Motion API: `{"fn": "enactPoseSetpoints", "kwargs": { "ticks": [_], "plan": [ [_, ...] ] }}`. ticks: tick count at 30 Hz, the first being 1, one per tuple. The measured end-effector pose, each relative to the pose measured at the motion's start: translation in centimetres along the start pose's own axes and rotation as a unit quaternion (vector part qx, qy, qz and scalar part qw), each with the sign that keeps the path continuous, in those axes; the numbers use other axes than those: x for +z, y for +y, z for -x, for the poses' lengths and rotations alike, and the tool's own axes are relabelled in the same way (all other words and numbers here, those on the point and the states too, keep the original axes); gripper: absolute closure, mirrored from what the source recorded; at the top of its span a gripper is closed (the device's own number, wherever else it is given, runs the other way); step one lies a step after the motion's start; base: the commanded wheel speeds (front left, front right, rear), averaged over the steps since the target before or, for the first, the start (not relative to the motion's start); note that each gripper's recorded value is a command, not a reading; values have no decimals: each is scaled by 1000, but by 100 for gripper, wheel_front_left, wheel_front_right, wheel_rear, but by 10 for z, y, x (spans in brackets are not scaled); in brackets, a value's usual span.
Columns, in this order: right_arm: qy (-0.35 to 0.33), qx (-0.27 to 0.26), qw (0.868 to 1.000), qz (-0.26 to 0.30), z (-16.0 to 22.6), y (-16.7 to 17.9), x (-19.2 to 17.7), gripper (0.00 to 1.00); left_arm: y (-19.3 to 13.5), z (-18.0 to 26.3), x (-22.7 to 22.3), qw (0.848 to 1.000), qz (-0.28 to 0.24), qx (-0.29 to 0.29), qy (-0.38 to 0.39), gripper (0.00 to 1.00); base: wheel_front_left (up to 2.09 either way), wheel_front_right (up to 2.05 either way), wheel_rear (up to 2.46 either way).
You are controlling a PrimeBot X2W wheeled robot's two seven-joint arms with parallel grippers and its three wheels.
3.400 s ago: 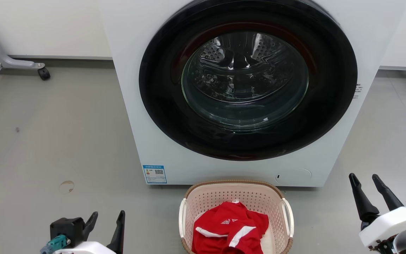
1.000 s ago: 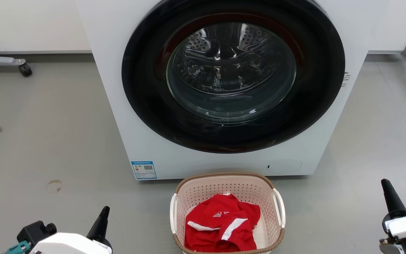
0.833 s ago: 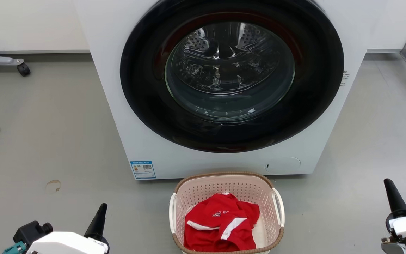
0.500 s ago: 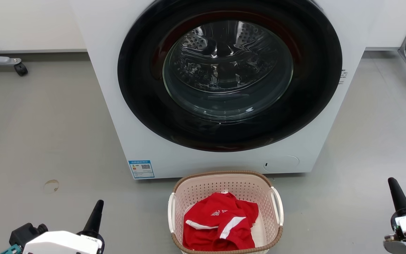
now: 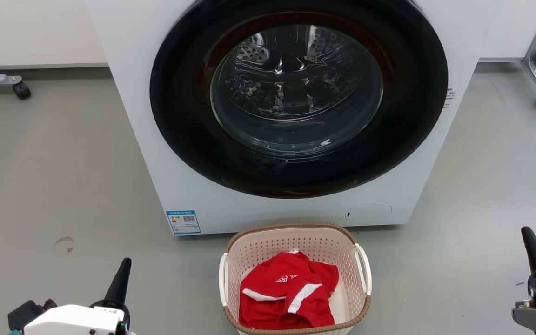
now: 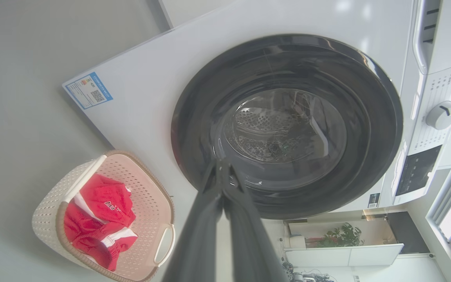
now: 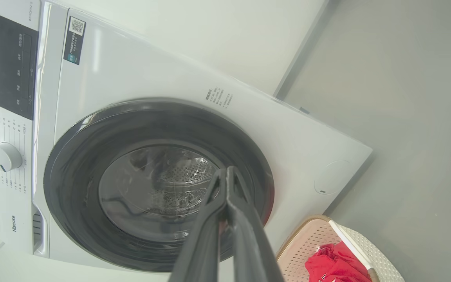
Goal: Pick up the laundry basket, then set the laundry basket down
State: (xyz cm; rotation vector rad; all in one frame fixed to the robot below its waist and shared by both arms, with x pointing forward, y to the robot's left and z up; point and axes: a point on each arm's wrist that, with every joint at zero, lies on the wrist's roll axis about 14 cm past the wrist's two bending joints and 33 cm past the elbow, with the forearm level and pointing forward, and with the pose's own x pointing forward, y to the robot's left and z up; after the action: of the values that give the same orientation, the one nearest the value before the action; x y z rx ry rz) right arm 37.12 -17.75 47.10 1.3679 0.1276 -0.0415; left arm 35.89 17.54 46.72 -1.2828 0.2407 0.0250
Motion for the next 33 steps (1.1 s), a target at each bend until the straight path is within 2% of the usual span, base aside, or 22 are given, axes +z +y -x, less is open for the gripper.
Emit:
{"fn": "enactPoseSetpoints", "kwargs": {
  "ticks": [25,33],
  "plan": [
    [-31,9,994,-106,-1,2,22,100,-8,-11,18,989,134,-41,-50,100,0,0,0],
    [-35,10,993,-114,-1,2,24,100,-7,-11,18,988,141,-42,-52,100,0,0,0]
  ]
}}
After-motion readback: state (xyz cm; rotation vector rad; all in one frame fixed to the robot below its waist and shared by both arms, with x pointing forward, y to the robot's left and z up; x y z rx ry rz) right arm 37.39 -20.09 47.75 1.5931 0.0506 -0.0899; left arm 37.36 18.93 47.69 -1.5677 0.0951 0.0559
